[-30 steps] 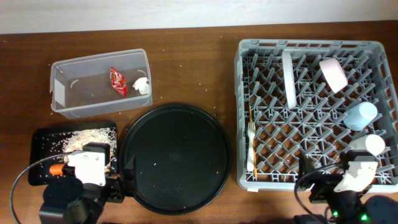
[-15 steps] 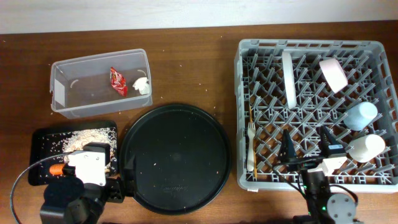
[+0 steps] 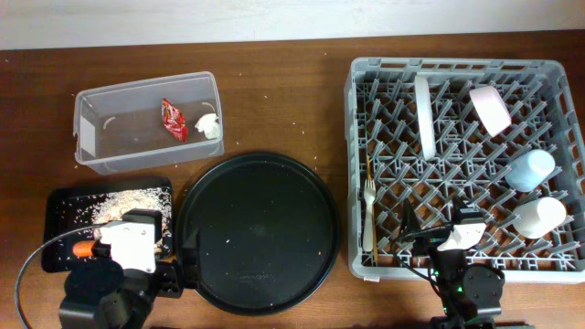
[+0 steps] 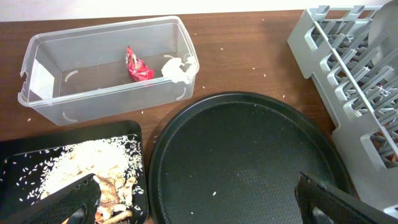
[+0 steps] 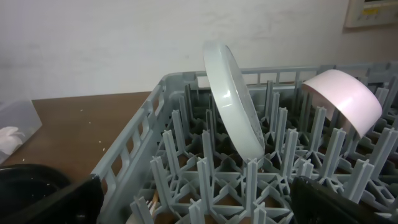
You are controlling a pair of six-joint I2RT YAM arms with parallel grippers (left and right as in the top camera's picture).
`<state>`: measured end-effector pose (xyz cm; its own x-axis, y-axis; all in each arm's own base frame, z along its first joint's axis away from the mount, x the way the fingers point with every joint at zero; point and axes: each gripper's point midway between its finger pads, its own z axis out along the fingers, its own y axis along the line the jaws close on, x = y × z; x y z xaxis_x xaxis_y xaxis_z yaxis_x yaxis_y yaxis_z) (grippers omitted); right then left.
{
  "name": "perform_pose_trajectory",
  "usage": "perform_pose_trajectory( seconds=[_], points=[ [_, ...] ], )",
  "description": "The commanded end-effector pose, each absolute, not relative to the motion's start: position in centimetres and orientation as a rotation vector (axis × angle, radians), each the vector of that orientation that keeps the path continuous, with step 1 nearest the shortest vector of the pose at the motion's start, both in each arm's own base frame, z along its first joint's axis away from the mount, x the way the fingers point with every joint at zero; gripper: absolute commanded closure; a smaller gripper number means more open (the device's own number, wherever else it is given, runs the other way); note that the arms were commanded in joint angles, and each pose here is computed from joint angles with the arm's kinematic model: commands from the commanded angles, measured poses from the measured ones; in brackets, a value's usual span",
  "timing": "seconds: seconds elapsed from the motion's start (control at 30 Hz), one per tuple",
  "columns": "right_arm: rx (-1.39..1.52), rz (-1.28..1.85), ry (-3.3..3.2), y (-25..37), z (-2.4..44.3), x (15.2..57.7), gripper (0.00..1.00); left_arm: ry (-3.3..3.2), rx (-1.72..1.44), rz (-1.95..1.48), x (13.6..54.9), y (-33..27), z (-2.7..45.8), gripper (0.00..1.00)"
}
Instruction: Sort waste into correct bins and load items into the dishwasher rack
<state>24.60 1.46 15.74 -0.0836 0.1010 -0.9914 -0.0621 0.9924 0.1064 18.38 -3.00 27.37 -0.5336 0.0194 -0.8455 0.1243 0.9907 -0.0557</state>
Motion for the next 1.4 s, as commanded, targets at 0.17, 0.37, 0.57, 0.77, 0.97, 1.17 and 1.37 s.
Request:
perform_pose_trajectory(
  seconds=[0.17,0.37,0.57,0.77,0.97,1.17,1.37],
  points=[
    [0.035,0.13,1.65,1.4,15.6,24.6,0.02,2.13,0.104,-0.115,18.4,-2.8,27.2,0.01],
    [0.035,0.13,1.65,1.4,15.6,24.6,0.02,2.13,0.104,-0.115,18.4,-2.8,27.2,0.01],
    [0.035,0.13,1.65,1.4,15.6,24.6,0.02,2.13,0.104,-0.115,18.4,-2.8,27.2,0.01],
    [0.035,0.13,1.65,1.4,15.6,24.6,0.02,2.134,0.104,-0.113,18.1,-2.7,26.8,0.01],
    [0.035,0.13,1.65,1.4,15.6,24.6,0.02,2.099,0.052,-0.046,18.4,-1.5,22.1,0.01],
    [0.035,0.13,1.65,1.4,15.6,24.6,0.02,1.861,0.034,-0.075,21.7,-2.0,17.6,0.01],
    [0.035,0.13,1.65,1.4,15.6,24.6,0.02,1.595,0.013,-0.101,24.2,-2.3,18.3,0.01]
  ],
)
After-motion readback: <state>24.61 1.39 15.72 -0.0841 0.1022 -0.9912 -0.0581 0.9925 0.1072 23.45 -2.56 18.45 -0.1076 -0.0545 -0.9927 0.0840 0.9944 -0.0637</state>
